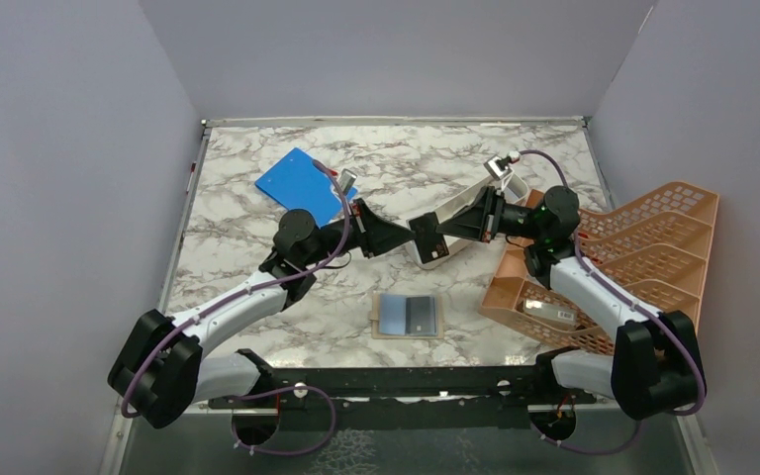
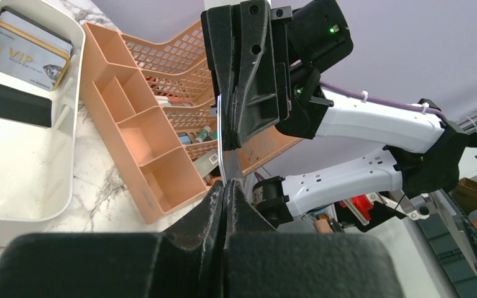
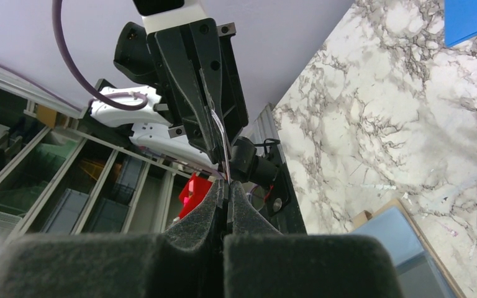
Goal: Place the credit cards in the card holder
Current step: Place the credit card in the storage box.
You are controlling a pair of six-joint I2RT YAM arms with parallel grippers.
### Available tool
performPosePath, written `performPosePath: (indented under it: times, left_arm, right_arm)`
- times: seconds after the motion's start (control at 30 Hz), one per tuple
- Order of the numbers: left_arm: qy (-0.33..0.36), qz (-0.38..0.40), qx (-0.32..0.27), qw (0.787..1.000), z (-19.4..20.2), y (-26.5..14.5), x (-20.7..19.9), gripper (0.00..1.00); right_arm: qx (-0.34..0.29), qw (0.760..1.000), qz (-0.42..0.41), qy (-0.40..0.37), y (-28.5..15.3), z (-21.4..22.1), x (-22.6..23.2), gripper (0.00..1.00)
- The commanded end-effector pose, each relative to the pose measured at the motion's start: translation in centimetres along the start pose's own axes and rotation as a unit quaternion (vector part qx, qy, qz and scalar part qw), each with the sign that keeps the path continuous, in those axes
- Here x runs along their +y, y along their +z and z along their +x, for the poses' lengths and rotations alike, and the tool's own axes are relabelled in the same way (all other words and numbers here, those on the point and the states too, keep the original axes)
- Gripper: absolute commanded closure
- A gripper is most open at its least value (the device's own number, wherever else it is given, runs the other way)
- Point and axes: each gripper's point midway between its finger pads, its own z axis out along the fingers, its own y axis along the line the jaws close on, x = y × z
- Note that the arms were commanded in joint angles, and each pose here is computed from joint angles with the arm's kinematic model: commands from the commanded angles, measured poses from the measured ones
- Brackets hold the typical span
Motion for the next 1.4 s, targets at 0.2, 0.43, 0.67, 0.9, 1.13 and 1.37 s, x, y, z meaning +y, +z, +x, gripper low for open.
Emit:
performPosePath:
  times: [0.2,0.43,0.67,0.9,1.13,1.37]
  left_arm:
    - [0.02,0.026,-0.007,0.999,0.2,-0.9,-1.3,1.0]
    - [0.017,0.022,-0.011,1.0,0.1,-1.1,-1.2,1.0]
    - [0.002,0.011,-0.01,1.0,0.3,-1.3,-0.3,1.0]
    - [0.0,-0.002,-0.017,1.0,0.0,-2.0,0.4,1.0]
    - [-0.007,-0.009,-0.007,1.0,0.4,-1.9,1.2,1.0]
    - [-0.021,-0.037,0.012,0.999,1.3,-1.7,2.9,1.0]
  right_arm:
    - [0.0,1.0,-0.009,0.001,-0.1,0.1,0.1,0.97]
    - [-0.001,1.0,-0.005,0.0,-0.2,0.0,-0.1,0.93]
    - [-0.004,1.0,0.006,0.005,-0.2,0.1,-1.0,0.98]
    - [-0.013,1.0,0.013,0.009,-0.8,-0.4,-1.5,0.97]
    - [-0.009,1.0,0.016,0.008,-0.8,-0.4,-1.7,0.98]
    - [-0.021,0.998,0.053,-0.003,-0.8,-0.9,-3.0,0.99]
